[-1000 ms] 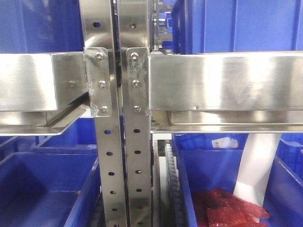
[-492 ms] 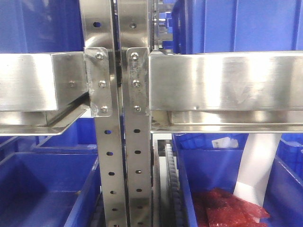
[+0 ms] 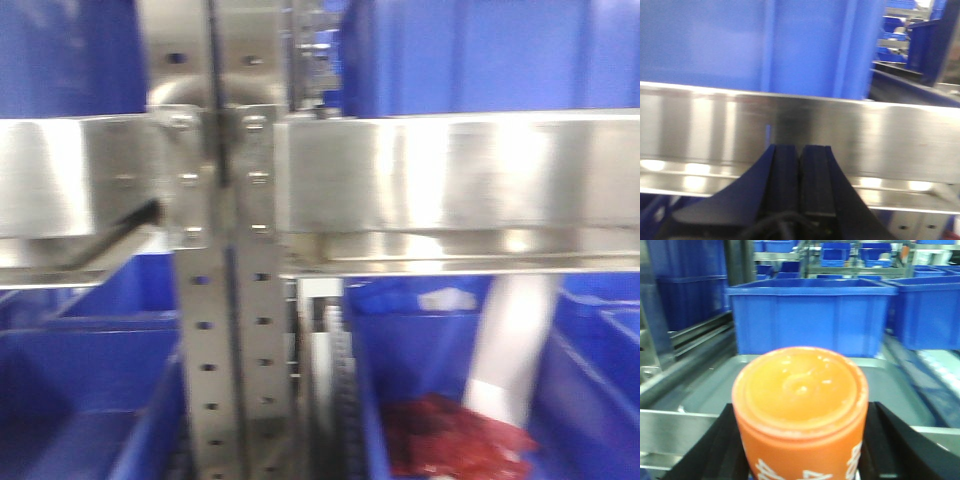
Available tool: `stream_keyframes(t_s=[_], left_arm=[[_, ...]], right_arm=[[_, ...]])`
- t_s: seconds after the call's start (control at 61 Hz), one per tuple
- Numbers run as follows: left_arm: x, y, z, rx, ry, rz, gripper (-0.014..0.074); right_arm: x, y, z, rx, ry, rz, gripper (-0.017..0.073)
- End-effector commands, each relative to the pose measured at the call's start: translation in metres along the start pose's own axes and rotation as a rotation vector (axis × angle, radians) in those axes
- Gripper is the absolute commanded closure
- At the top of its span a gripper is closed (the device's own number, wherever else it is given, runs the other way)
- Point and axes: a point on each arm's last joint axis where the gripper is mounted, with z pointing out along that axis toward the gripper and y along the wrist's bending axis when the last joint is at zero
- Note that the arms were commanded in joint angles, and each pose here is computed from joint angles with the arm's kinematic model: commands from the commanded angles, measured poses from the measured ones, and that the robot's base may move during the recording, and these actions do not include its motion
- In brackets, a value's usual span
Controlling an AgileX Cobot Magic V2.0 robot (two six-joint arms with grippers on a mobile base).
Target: Grab orange capacitor from left shelf to right conveyor
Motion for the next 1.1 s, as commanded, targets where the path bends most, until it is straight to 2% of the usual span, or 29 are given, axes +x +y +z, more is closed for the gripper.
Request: stream_keyframes(t_s=[0.0, 1.082], left_arm=[[-0.0141, -0.0013, -0.0027, 0.013, -0.123, -0.002, 0.0699], [-0.0141, -0.0013, -0.0027, 0.013, -0.123, -0.002, 0.0699]], right_arm=[[-0.0162, 0.0017, -0.0019, -0.016, -0.105, -0.009, 0.0445], [-0.0162, 0.0017, -0.0019, -0.016, -0.105, -0.009, 0.0445]])
